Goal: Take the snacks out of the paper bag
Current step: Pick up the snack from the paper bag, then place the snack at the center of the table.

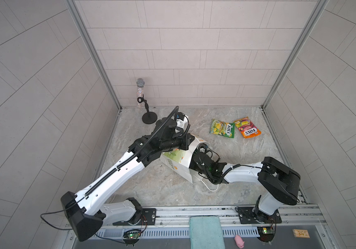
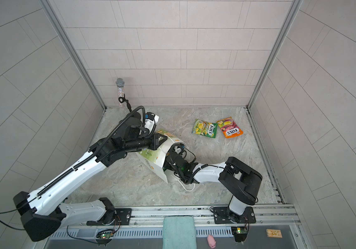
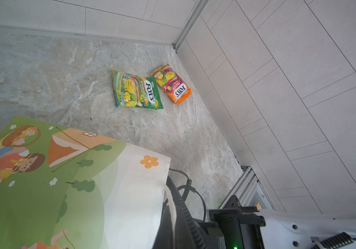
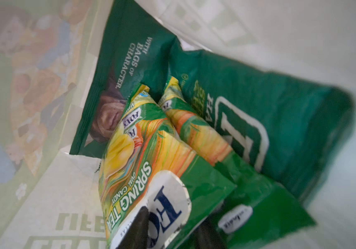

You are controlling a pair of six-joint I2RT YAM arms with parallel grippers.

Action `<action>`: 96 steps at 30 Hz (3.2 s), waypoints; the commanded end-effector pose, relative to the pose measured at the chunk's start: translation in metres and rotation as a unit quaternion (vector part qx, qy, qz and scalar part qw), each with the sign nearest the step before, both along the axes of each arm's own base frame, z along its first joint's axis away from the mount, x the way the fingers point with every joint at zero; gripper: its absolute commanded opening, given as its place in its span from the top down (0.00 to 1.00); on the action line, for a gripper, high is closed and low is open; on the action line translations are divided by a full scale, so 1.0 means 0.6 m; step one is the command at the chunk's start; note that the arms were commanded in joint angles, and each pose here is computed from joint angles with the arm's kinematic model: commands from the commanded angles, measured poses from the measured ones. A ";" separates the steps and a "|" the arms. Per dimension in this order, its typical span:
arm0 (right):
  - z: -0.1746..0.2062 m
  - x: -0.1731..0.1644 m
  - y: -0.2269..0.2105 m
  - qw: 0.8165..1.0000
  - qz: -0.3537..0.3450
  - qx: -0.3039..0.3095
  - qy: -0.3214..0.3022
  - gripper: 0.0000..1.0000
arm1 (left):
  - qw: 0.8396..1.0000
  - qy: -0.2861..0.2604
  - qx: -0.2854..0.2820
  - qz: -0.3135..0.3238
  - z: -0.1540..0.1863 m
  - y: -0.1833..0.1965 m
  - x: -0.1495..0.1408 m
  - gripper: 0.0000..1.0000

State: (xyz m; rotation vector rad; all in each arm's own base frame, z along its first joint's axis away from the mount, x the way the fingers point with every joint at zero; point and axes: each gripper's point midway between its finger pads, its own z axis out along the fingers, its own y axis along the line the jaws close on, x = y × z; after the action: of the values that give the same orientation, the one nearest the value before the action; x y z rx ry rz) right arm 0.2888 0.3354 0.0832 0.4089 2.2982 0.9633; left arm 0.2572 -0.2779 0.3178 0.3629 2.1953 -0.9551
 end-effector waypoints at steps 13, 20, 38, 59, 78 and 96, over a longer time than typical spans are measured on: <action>0.088 -0.015 -0.033 0.998 0.031 0.003 -0.059 1.00 | 0.999 -0.019 0.023 0.018 0.000 0.018 0.004 1.00; 0.130 -0.035 -0.075 0.995 0.034 -0.010 -0.088 1.00 | 0.999 -0.021 0.031 0.032 -0.006 0.024 0.010 1.00; 0.265 -0.099 -0.184 0.974 0.093 -0.112 -0.173 1.00 | 0.998 -0.022 0.031 0.054 -0.009 0.032 0.017 1.00; 0.392 -0.118 -0.385 0.941 -0.039 -0.242 -0.232 1.00 | 0.998 -0.025 0.031 0.054 -0.005 0.034 0.016 1.00; 0.216 0.002 -0.395 0.972 -0.004 -0.211 -0.106 1.00 | 0.998 -0.026 0.028 0.050 -0.003 0.034 0.013 1.00; 0.143 0.147 -0.338 0.996 -0.003 0.010 -0.089 1.00 | 0.998 -0.023 0.028 0.051 -0.009 0.031 0.016 1.00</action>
State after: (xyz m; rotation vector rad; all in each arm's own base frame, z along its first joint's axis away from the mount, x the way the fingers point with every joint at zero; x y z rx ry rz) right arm 0.3600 0.1202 0.1508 0.3349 2.2387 0.8232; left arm 0.2679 -0.2594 0.3108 0.2991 2.1932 -0.8154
